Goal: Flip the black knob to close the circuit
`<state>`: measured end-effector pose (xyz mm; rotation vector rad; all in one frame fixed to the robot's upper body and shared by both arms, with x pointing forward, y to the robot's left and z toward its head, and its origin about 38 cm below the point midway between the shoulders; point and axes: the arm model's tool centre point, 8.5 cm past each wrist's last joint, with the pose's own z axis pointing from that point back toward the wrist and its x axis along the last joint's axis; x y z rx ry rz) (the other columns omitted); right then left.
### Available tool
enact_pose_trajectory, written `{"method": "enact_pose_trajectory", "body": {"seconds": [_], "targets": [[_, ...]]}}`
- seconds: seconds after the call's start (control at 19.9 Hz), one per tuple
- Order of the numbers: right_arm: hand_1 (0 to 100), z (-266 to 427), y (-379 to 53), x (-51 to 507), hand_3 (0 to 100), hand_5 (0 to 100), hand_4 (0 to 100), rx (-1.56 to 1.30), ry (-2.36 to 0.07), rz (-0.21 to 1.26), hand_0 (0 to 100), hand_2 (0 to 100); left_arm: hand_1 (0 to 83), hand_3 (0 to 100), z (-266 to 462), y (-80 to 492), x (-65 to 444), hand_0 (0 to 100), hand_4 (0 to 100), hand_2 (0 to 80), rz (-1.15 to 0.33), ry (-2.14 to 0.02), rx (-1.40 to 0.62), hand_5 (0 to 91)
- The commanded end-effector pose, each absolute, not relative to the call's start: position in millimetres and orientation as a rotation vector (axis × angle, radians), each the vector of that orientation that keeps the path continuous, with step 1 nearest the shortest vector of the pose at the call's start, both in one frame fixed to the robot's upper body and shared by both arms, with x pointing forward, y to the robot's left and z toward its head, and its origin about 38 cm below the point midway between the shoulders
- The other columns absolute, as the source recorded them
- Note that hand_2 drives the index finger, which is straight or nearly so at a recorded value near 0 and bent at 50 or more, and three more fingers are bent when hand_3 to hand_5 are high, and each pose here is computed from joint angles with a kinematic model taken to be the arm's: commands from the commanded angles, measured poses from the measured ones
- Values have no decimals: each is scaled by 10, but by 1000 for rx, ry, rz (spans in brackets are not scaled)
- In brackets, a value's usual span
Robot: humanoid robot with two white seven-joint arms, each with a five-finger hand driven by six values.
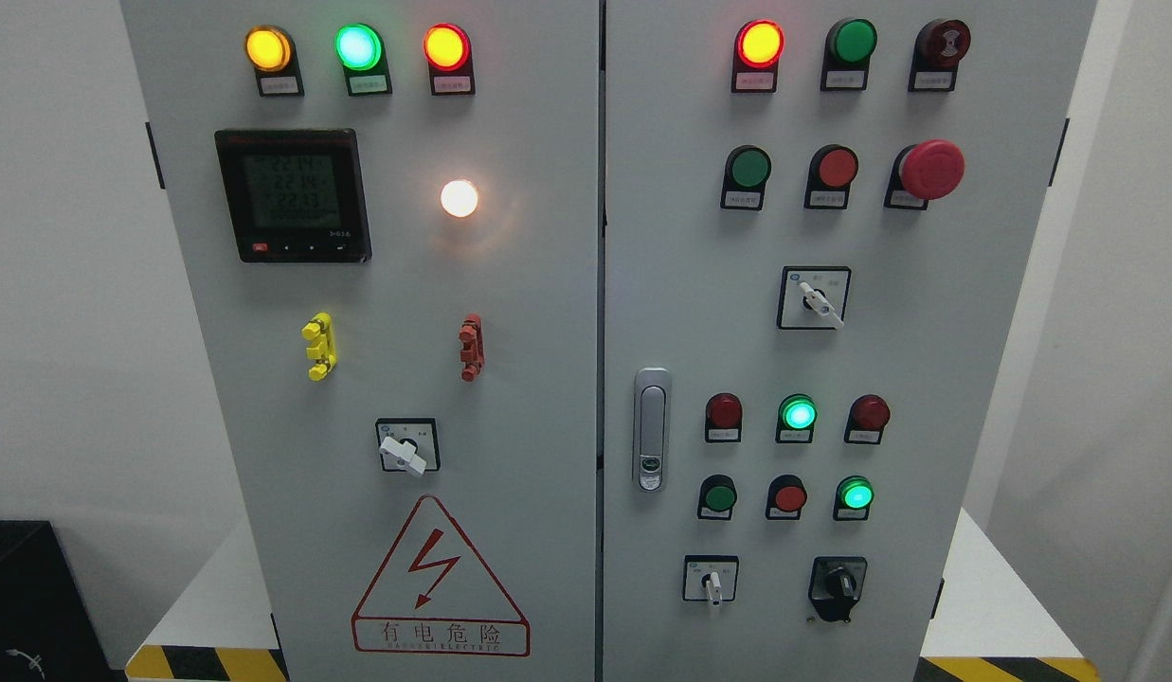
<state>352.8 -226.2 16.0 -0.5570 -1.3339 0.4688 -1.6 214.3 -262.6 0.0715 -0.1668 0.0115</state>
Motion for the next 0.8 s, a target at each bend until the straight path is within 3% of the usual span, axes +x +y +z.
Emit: {"method": "enact_pose_trajectory", "body": {"seconds": [0.0,0.35,0.75], "targets": [[171,663,-2299,3644,906,823,765,-634,-1447,441,0,761,556,0,-2623,2134,-87,120,0,0,-32,-148,65,0],[162,842,-2390,3755,906,822,765,-720,-1416,431,0,762,556,0,-2623,2134,-88,120,0,0,-31,-146,66,0],[131,1014,-2455,3819,934,824,774,-847,-1366,532,0,789,556,0,-2623,2134,-87,120,0,0,-32,-148,65,0]]}}
